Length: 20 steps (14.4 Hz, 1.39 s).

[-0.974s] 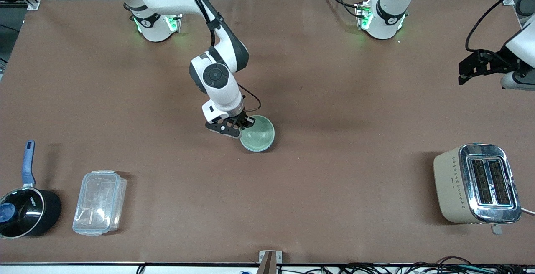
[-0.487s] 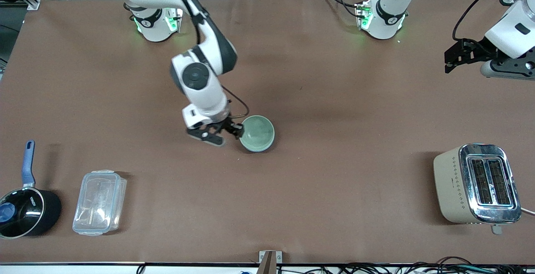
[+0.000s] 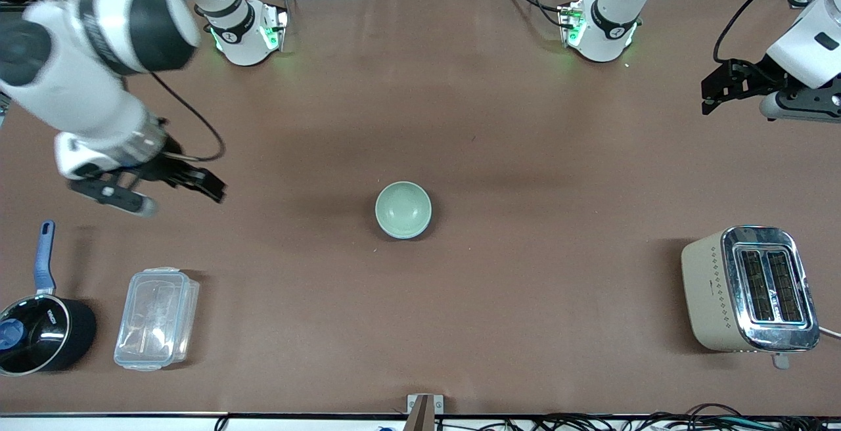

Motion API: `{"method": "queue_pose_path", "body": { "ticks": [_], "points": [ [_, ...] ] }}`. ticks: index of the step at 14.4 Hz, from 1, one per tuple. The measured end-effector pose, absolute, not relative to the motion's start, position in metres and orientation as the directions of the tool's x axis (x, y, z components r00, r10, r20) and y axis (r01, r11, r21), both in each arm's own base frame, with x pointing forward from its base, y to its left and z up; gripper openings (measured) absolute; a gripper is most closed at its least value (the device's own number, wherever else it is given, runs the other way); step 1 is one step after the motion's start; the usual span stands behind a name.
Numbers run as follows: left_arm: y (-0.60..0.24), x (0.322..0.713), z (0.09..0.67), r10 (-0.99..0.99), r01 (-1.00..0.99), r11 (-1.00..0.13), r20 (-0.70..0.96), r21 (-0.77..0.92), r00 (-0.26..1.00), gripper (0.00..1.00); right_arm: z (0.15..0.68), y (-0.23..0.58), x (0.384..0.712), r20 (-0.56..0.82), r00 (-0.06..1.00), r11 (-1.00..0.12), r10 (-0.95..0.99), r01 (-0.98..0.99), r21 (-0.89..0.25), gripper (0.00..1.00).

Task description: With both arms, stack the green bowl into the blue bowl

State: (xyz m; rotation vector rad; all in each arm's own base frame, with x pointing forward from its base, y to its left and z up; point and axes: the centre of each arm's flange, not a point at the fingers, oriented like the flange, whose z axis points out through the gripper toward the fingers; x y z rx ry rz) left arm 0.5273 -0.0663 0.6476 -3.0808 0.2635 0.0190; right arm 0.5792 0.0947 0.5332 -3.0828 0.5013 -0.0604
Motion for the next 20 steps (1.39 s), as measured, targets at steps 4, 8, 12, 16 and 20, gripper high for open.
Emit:
{"method": "queue_pose_path", "body": {
  "ticks": [4, 8, 12, 16, 20],
  "points": [
    [-0.068, 0.527, 0.648, -0.171, -0.171, -0.984, -0.014, -0.040, 0.985, 1.00, 0.613, 0.012, 0.552, -0.022, 0.971, -0.970, -0.240, -0.238, 0.047, 1.00],
    [-0.072, 0.527, 0.647, -0.170, -0.170, -0.985, -0.014, 0.000, 0.985, 1.00, 0.664, -0.072, 0.539, 0.006, 0.990, -0.989, -0.142, -0.142, 0.041, 1.00],
    [-0.069, 0.528, 0.647, -0.165, -0.165, -0.986, -0.015, 0.000, 0.986, 1.00, 0.671, -0.111, 0.532, 0.017, 0.996, -0.995, -0.084, -0.085, 0.044, 1.00],
    [-0.066, 0.529, 0.652, -0.160, -0.160, -0.987, -0.002, 0.000, 0.987, 1.00, 0.666, -0.098, 0.539, 0.015, 0.998, -0.997, -0.057, -0.057, 0.045, 1.00],
    [-0.065, 0.529, 0.654, -0.159, -0.159, -0.987, 0.002, 0.000, 0.987, 1.00, 0.666, -0.083, 0.542, 0.016, 0.999, -0.999, -0.028, -0.029, 0.045, 1.00]
  ]
}}
